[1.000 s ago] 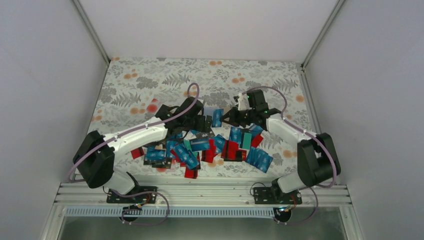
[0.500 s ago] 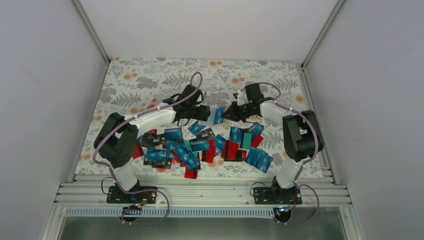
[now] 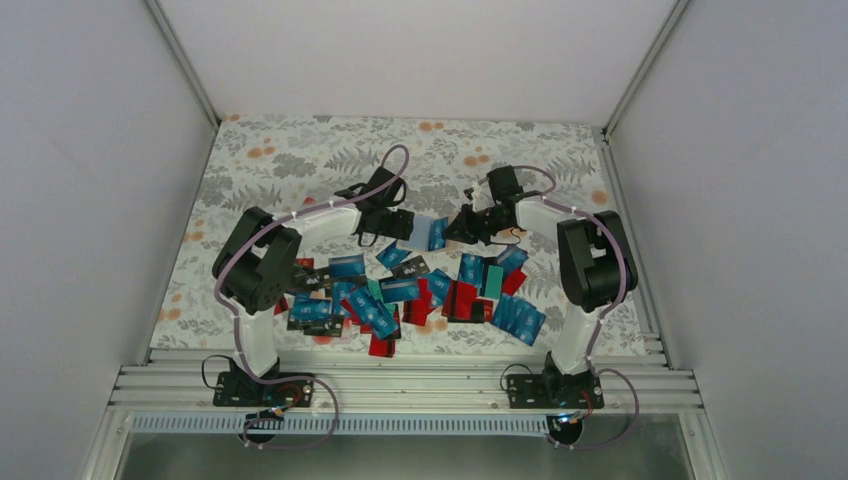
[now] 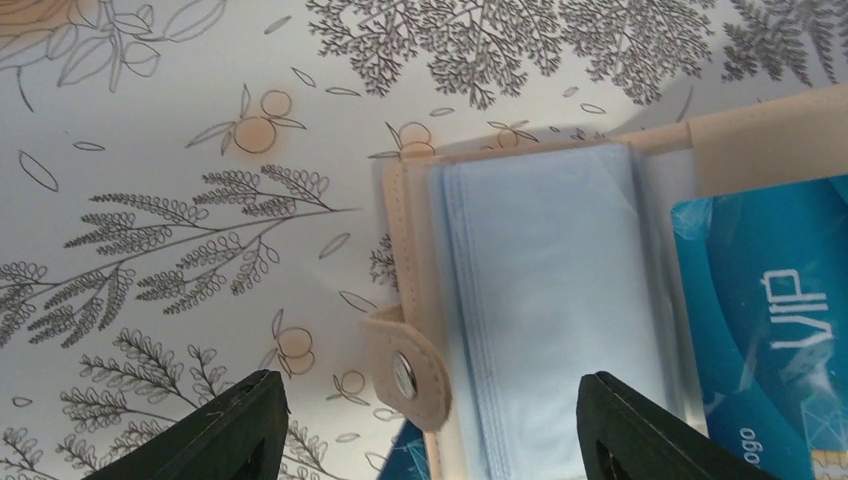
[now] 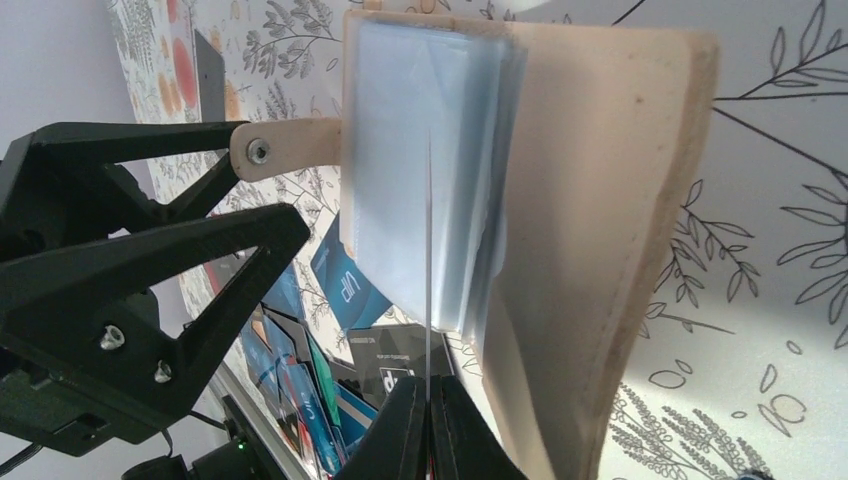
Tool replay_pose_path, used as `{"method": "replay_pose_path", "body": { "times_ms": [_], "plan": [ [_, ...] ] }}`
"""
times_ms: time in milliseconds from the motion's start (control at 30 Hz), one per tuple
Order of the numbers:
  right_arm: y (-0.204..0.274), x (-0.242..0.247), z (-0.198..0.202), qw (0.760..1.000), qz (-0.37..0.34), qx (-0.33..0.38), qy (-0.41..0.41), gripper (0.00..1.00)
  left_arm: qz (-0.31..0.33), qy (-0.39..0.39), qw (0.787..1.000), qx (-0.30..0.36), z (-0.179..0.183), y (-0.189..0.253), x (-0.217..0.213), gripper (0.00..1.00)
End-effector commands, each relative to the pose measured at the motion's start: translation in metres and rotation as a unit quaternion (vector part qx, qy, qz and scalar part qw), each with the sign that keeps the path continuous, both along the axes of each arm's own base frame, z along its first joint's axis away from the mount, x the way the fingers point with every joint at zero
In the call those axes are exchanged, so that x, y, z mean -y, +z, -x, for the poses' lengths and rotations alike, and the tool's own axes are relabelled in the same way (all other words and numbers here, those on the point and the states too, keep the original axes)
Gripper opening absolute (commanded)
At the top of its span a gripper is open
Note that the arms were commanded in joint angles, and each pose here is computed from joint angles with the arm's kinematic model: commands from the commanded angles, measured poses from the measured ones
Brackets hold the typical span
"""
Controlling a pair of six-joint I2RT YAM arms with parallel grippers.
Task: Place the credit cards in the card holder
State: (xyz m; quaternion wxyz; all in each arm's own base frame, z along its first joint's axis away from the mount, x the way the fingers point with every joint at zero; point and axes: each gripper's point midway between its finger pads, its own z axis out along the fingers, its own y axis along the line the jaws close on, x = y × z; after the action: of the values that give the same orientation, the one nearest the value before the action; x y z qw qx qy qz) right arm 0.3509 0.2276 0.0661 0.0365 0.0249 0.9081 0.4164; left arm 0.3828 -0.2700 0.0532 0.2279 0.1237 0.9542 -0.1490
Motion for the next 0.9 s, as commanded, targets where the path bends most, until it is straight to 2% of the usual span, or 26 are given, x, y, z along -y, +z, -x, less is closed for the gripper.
{"method": "replay_pose_path", "body": {
  "times_ms": [0, 467, 867],
  "plan": [
    [-0.002, 0.002, -0.006, 1.000, 0.002, -0.003, 0.003, 0.04, -0.015, 0.002, 1.000, 0.009, -0.011, -0.004, 0.000, 0.71],
    [-0.012, 0.000, -0.013, 1.000, -0.002, -0.016, 0.004, 0.04, -0.033, 0.008, 0.999, 0.003, -0.016, -0.023, -0.003, 0.44],
    [-0.008, -0.005, -0.017, 1.000, -0.018, -0.013, 0.008, 0.04, -0.031, 0.004, 0.999, -0.006, -0.012, -0.033, -0.002, 0.32]
  ]
}}
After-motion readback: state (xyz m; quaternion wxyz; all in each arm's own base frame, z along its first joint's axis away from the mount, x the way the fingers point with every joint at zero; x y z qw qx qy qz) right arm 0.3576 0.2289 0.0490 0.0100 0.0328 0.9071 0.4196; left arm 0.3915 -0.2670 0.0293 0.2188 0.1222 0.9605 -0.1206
